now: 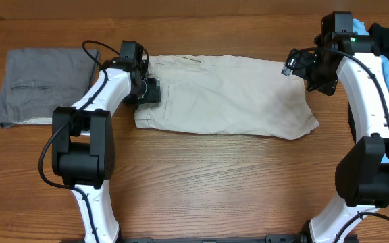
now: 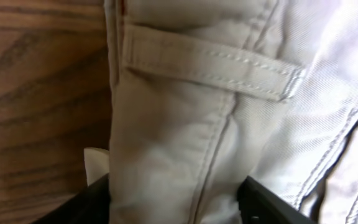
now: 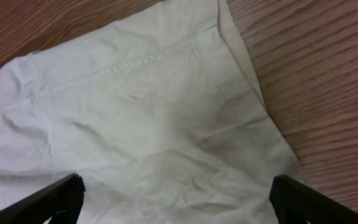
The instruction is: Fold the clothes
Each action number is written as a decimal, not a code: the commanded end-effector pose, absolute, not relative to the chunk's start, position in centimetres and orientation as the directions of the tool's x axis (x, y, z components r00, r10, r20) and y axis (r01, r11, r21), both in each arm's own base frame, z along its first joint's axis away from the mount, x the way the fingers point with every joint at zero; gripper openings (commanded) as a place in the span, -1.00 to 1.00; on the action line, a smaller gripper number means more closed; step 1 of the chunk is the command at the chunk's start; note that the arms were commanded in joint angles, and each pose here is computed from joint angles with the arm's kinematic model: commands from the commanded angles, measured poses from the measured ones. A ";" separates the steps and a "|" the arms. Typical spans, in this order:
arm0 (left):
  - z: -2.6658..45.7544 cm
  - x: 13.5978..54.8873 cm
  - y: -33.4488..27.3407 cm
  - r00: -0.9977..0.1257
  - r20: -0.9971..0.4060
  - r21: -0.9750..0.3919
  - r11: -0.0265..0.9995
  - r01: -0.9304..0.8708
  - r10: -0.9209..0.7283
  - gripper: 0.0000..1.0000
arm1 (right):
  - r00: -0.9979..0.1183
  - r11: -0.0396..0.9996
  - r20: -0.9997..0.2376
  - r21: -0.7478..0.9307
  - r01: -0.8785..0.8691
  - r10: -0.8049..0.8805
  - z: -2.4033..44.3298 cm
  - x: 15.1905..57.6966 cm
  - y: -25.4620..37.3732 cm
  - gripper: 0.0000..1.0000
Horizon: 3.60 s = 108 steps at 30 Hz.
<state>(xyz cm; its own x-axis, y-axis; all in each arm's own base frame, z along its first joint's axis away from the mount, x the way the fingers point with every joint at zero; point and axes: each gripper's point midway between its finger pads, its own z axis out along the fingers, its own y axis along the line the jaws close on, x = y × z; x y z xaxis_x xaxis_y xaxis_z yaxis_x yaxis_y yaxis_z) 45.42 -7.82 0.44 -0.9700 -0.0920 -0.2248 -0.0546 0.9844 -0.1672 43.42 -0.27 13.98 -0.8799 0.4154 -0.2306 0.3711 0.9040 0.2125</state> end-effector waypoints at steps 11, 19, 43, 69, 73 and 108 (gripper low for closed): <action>-4.7 41.7 -7.9 -0.990 -0.096 -0.149 0.985 -0.089 -0.104 -0.55 | -0.876 0.904 -0.244 0.209 0.372 0.416 14.2 43.7 -0.6 0.99; -4.6 41.6 -7.7 -0.992 -0.092 -0.134 0.988 -0.072 -0.085 -0.92 | -0.876 0.904 -0.244 0.210 0.372 0.416 14.2 43.7 -0.6 1.00; 6.4 45.4 -7.0 -0.984 -0.144 -0.075 0.992 -0.098 -0.108 -0.92 | -0.885 0.904 -0.210 0.198 0.378 0.416 13.9 42.8 -0.5 1.00; 3.6 40.7 -3.1 -0.992 0.056 -0.172 0.978 -0.119 -0.111 0.77 | -0.888 0.905 -0.198 0.193 0.380 0.415 13.4 42.7 -0.5 1.00; 2.6 39.4 -4.1 -0.992 0.096 -0.229 0.968 -0.102 -0.082 0.77 | -0.887 0.905 -0.202 0.195 0.379 0.415 13.4 42.8 -0.5 1.00; -1.8 37.7 -5.4 -0.993 0.093 -0.111 0.991 -0.080 -0.070 -0.92 | -0.909 0.886 -0.137 0.320 0.336 0.394 13.8 42.3 2.1 -0.92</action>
